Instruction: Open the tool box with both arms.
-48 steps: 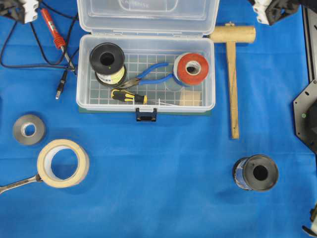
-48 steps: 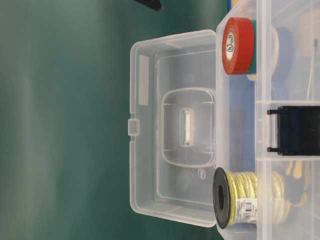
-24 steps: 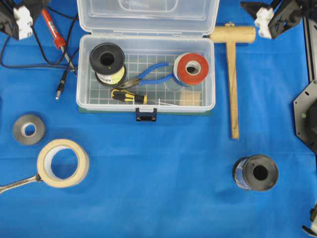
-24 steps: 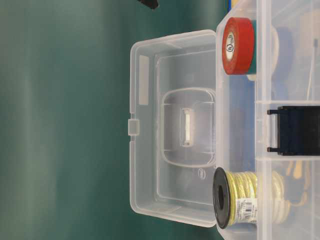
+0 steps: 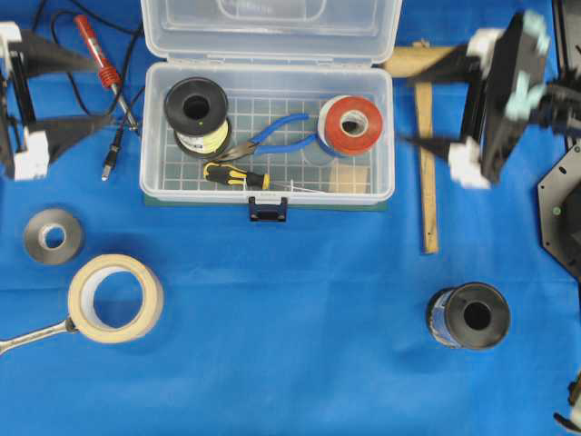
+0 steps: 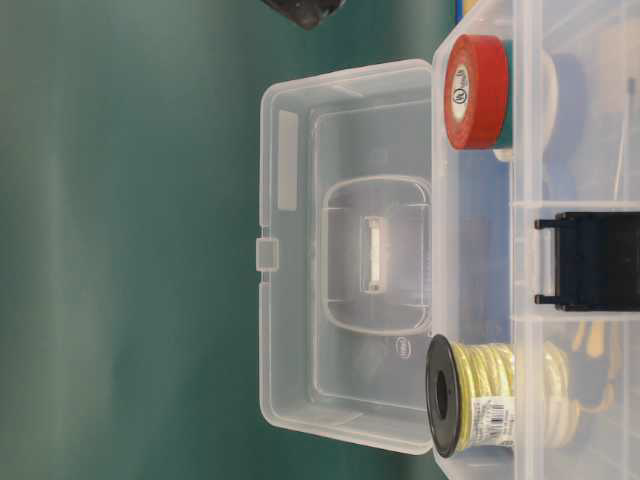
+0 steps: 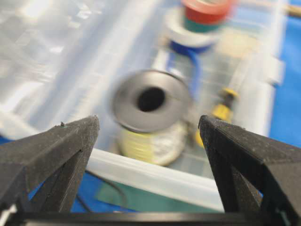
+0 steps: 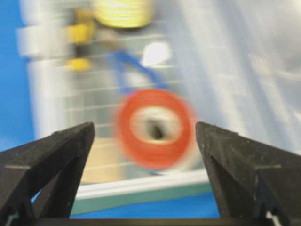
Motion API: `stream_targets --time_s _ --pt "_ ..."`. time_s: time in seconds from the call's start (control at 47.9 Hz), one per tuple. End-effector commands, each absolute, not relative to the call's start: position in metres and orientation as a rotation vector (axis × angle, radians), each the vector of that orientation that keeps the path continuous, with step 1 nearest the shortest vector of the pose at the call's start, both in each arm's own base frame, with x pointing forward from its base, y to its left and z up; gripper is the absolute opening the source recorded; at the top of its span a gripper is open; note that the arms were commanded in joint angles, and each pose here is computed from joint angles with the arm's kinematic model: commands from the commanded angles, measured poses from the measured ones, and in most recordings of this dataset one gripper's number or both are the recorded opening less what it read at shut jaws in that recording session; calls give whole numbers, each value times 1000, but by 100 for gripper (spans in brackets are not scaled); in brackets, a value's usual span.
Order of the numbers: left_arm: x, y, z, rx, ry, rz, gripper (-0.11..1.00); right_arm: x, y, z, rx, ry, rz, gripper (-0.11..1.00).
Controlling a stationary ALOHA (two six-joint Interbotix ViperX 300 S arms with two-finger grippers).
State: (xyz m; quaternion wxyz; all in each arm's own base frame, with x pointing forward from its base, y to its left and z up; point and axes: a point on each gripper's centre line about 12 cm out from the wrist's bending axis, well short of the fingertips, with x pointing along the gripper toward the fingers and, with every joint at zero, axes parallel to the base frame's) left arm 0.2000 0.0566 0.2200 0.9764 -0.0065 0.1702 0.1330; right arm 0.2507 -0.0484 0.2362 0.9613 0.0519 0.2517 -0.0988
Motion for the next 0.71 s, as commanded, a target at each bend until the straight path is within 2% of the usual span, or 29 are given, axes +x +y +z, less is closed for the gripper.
stream_targets --time_s 0.0,0.292,0.689 --pt "204 46 223 -2 337 215 90 256 -33 239 94 505 -141 85" --pt "204 35 222 12 349 162 90 257 -22 235 77 533 -97 85" --pt "172 29 227 16 296 160 90 204 -17 248 74 442 -94 85"
